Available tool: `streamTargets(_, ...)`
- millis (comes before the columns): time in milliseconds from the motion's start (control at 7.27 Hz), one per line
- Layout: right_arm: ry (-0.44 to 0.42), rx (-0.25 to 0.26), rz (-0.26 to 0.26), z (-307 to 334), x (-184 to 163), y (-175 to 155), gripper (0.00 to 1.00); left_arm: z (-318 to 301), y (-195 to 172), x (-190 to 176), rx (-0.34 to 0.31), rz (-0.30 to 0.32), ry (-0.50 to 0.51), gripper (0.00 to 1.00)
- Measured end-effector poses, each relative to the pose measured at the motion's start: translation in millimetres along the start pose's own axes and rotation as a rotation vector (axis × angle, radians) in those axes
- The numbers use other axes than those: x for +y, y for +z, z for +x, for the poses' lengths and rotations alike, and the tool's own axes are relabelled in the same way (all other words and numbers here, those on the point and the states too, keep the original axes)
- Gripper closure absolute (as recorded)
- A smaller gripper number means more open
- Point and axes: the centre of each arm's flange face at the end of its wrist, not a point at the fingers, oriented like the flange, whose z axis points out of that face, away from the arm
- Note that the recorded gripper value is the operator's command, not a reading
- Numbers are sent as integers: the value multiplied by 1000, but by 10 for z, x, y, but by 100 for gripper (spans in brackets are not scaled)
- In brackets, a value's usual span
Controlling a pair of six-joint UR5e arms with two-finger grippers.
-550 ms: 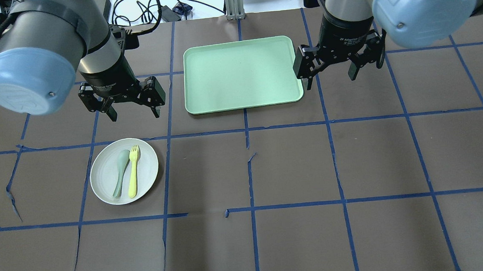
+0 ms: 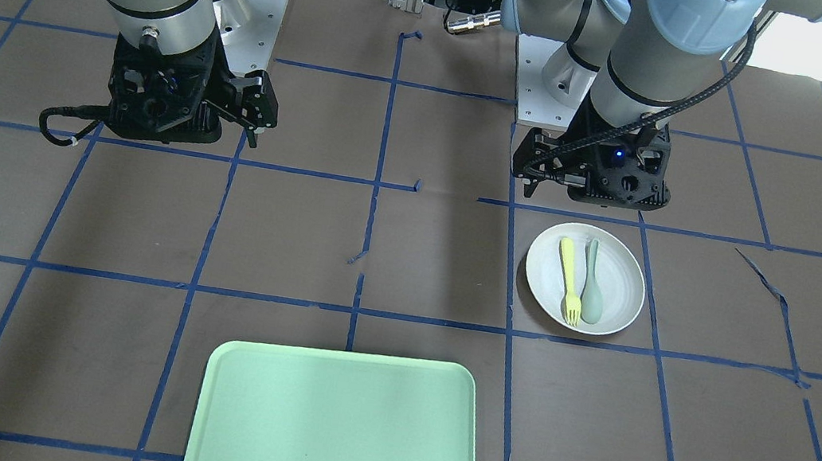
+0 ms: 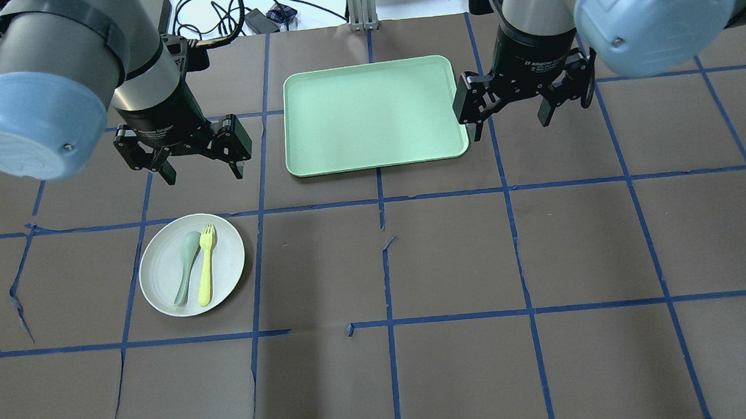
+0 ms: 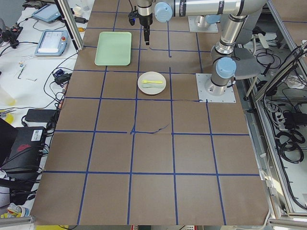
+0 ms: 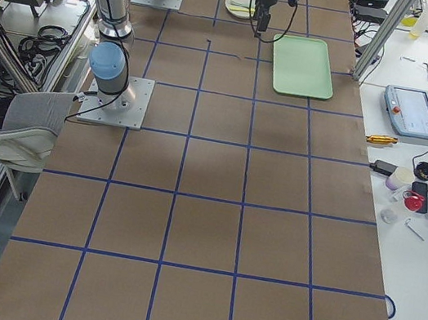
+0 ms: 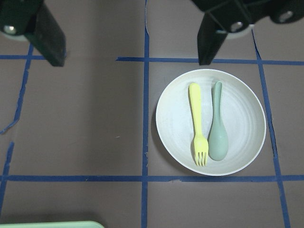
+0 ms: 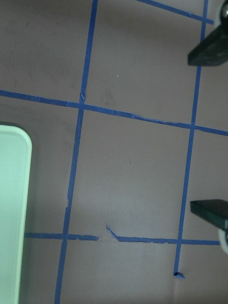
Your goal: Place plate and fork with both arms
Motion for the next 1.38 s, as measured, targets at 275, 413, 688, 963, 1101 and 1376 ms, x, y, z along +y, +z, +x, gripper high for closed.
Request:
streamTargets(275, -1, 4, 9, 25, -12, -27, 0, 3, 7, -7, -1, -2, 2, 0)
streamTargets(413, -1, 5, 13, 27, -19, -37, 0, 3, 2, -5, -2, -2, 1, 0)
streamTargets(688, -2, 6, 16, 27, -28, -35, 0, 1, -13, -8, 4, 0, 0, 0)
streamTargets(963, -2, 18, 13, 45, -31, -29, 0, -13, -18, -23, 9, 4, -2, 0)
streamTargets(1101, -1, 28, 13, 57, -34, -25, 0, -18, -21, -28, 11, 6, -1, 0)
streamTargets(1376, -1, 36, 15, 66, -40, -19, 0, -23, -25, -27, 13, 7, -5, 0)
